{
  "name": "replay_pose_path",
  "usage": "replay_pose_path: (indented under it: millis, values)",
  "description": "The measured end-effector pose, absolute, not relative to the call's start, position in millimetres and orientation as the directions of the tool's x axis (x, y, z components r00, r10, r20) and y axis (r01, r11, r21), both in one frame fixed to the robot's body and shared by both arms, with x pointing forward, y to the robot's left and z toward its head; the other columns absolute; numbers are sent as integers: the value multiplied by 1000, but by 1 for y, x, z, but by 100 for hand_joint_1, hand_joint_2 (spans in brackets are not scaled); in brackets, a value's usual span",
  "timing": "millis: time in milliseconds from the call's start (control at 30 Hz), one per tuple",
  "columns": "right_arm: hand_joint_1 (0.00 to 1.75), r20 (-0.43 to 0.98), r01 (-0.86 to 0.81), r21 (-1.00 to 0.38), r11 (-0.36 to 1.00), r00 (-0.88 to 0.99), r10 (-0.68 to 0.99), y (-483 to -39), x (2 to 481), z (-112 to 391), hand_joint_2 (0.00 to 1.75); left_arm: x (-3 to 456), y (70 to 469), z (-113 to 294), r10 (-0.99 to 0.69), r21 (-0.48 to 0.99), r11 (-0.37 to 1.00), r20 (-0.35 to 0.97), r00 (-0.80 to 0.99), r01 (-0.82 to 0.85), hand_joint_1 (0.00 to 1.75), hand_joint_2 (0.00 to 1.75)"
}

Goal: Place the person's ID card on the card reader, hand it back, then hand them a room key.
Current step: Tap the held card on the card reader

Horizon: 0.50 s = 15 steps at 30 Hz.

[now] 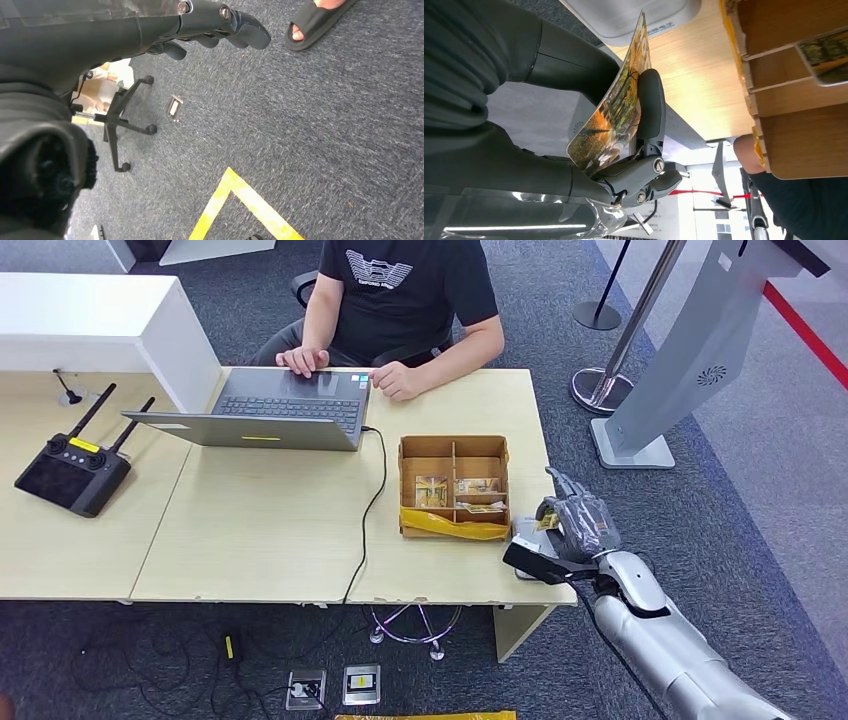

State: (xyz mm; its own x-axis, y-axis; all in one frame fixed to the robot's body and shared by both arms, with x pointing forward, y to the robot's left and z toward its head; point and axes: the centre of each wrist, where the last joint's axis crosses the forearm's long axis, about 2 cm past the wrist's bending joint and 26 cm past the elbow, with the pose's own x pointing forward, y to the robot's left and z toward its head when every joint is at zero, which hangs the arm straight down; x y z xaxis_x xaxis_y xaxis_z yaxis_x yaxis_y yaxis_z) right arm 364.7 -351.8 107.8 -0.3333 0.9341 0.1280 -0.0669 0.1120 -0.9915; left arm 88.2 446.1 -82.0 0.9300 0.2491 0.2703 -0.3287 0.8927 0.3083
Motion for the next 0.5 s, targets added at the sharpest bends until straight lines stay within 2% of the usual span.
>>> replay_pose_path:
  millis: [500]
  values:
    - [175, 143, -126, -986, 109, -311, 940, -363, 355, 91, 175, 88, 441, -84, 264, 303, 888, 280, 923, -346, 0, 0]
